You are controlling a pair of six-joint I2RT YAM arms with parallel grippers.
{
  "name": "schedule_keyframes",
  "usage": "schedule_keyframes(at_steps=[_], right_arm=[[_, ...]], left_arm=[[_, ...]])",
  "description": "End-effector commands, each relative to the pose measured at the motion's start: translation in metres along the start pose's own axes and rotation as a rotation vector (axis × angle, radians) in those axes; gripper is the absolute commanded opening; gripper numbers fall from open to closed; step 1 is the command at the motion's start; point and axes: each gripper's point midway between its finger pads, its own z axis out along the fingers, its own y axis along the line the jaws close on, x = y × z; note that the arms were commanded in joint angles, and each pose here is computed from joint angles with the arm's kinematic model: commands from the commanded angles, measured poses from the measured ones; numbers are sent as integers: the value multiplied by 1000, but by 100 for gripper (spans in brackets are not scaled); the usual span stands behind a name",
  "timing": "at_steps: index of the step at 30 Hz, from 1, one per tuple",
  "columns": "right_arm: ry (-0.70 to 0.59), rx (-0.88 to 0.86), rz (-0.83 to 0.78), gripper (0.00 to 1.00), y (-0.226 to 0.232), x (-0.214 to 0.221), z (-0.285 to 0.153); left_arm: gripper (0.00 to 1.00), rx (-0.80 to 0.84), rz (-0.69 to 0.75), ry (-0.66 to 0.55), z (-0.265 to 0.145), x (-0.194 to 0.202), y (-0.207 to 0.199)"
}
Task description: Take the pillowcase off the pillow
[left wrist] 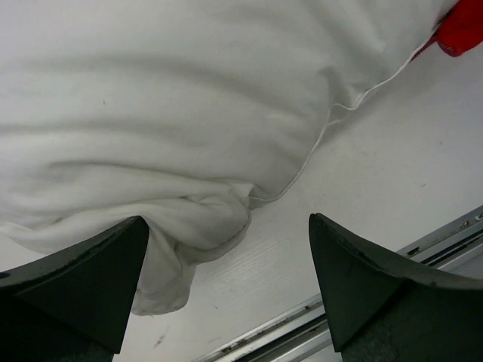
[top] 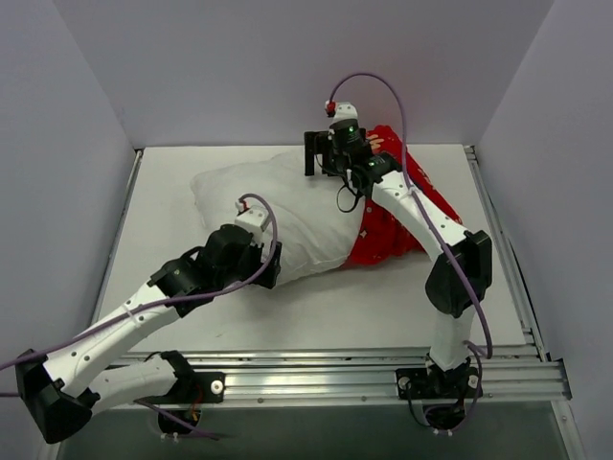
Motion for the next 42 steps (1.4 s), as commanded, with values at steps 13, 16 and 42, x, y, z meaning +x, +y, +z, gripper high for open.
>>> schedule_keyframes(at_steps=[13, 16, 42], right_arm=[[-217, 130, 272, 100, -96, -46, -148], [-242, 184, 327, 100, -120, -38, -164], [-132, 205, 352, 100, -138, 37, -178]], left_arm=[[94, -14, 550, -111, -35, -67, -66], [94, -29, 680, -137, -9, -62, -91], [94, -307, 889, 2, 174, 52, -95]])
